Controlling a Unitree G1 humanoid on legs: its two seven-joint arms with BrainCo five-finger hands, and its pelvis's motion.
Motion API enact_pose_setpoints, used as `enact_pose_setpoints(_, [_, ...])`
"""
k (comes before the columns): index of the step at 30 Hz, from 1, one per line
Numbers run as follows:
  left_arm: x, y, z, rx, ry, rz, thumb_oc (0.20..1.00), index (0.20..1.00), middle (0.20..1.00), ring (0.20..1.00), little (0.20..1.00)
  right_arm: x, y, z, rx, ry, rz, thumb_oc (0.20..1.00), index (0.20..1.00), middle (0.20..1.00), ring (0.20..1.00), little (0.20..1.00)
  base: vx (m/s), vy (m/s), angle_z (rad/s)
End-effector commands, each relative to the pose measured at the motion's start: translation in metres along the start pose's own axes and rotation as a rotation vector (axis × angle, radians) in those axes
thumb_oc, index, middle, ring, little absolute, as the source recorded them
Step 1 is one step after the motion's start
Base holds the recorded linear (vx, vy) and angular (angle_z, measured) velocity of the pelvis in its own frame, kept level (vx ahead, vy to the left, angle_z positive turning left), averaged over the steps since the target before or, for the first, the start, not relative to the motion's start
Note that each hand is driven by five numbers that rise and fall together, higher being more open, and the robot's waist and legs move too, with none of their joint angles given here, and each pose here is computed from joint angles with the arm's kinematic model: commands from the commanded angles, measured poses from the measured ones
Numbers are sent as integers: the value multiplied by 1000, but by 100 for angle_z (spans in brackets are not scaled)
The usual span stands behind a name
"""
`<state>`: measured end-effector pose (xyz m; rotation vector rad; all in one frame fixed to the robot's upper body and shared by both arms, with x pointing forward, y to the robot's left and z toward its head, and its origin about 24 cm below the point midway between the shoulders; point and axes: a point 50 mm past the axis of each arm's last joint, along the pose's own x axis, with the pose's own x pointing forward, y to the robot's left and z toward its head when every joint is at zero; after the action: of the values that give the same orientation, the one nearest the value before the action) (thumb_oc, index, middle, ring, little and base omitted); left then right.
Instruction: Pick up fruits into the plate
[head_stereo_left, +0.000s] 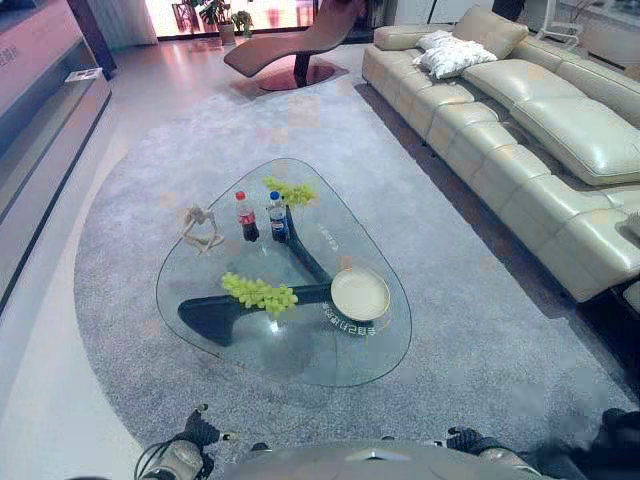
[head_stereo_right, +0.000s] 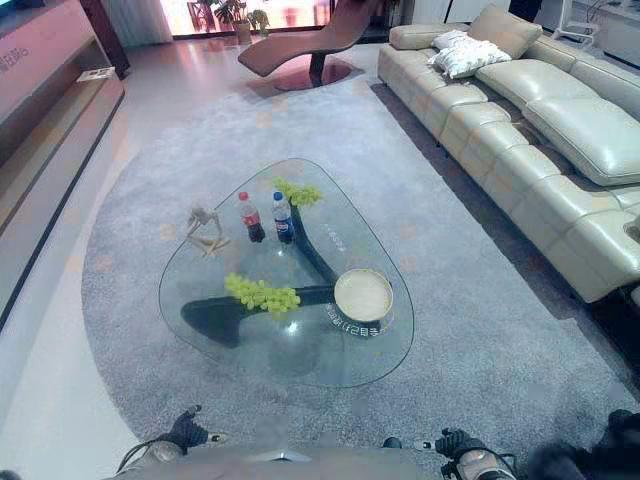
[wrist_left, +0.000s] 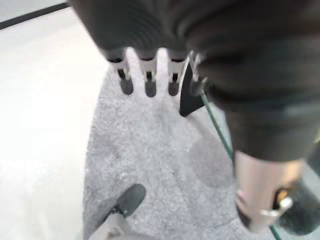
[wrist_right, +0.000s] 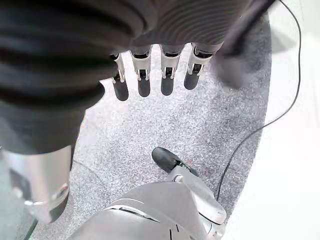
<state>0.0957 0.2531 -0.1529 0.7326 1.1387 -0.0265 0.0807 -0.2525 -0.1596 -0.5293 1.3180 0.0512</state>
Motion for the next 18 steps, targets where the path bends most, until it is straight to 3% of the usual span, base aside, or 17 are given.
enact_pose_setpoints(1, [7,15,17,-9,-21,40,1000,1000,1000,1000,1000,3,-8,23,-28,-24,-14,1000,1000,1000,1000,1000,404,-58,-8])
enact_pose_setpoints(14, [6,15,15,-39,-25,69,1000,1000,1000,1000,1000,3,-7,22,-25,-20,-12,1000,1000,1000,1000,1000,0,0,0])
enact_pose_setpoints(18, [6,16,14,-209,3,80,1000,1000,1000,1000,1000,3,-7,21,-23,-19,-14,1000,1000,1000,1000,1000,19,-3,0])
